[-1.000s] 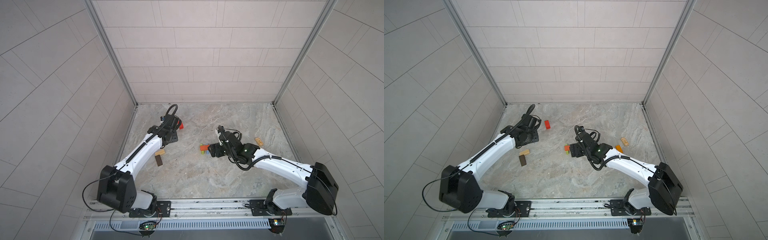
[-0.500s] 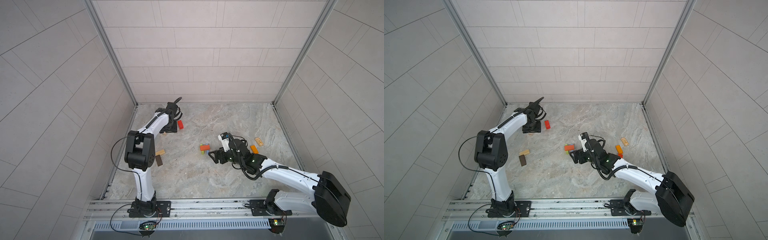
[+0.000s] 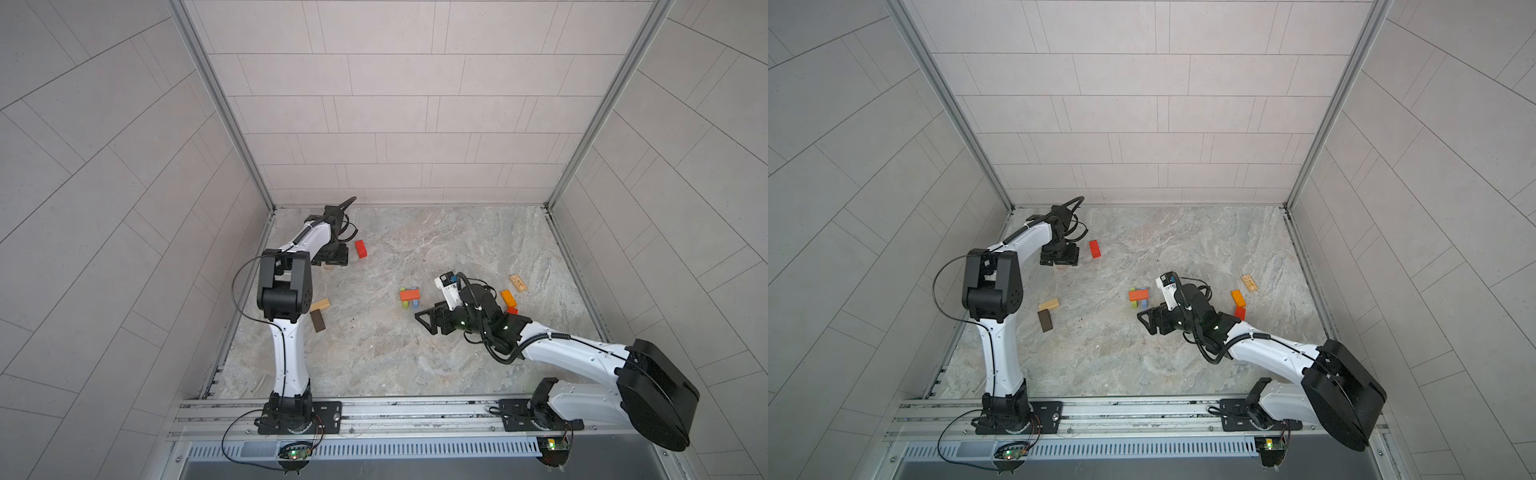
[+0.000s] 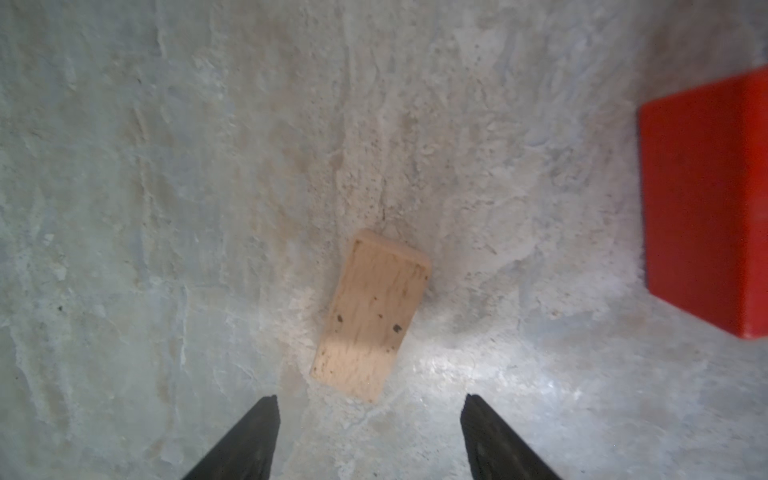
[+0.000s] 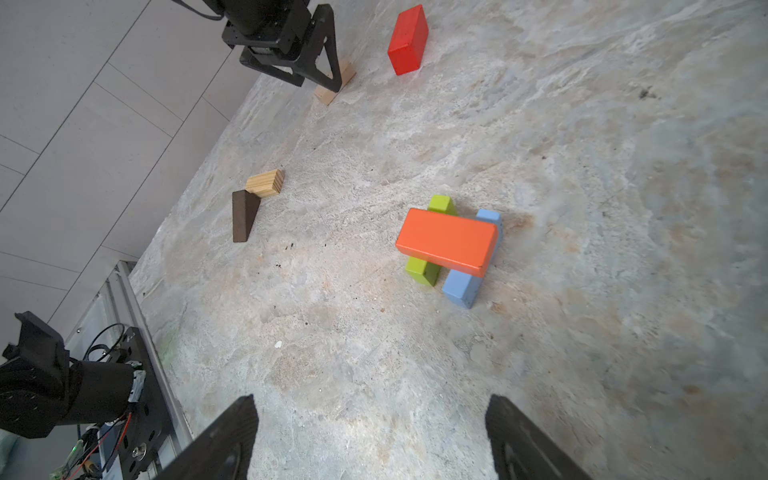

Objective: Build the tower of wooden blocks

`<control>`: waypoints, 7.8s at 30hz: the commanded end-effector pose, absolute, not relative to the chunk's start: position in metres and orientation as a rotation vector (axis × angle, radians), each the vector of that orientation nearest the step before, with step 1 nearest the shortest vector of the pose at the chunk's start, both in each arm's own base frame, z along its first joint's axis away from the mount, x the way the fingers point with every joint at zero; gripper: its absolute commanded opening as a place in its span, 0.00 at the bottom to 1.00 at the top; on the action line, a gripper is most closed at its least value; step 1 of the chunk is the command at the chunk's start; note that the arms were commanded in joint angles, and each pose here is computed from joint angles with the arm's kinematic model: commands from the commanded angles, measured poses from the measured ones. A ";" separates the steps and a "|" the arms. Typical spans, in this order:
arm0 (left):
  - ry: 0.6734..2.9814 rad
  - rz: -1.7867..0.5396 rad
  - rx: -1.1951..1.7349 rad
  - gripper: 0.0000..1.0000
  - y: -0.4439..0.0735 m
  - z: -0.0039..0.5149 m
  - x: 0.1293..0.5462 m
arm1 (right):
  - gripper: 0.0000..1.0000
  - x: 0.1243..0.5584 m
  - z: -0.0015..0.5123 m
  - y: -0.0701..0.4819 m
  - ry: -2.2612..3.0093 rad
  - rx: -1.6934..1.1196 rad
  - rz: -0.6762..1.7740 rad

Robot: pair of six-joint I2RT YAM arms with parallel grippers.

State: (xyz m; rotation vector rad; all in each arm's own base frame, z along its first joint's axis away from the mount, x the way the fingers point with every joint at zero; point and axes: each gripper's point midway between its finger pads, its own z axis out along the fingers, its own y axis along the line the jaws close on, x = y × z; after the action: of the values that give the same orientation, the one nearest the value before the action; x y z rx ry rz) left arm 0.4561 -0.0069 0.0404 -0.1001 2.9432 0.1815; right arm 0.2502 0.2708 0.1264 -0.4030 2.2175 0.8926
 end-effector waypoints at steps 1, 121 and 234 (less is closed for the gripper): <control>2.964 0.104 -0.096 0.76 0.006 0.032 0.465 | 0.87 0.251 0.124 0.275 2.216 -0.395 0.930; 2.456 -1.229 -0.211 0.18 -0.316 0.183 0.348 | 0.21 0.349 0.190 0.258 2.207 -0.057 1.092; 2.484 -0.100 -0.320 1.00 -0.099 0.078 0.255 | 0.05 0.318 0.090 0.318 2.526 -0.229 0.206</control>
State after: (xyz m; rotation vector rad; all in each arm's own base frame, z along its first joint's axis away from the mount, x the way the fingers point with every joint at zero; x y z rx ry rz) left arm 0.2564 -0.1028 0.0828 -0.3254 2.4735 -0.1221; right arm 0.3152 0.3185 0.0896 -0.2274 2.5297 0.2501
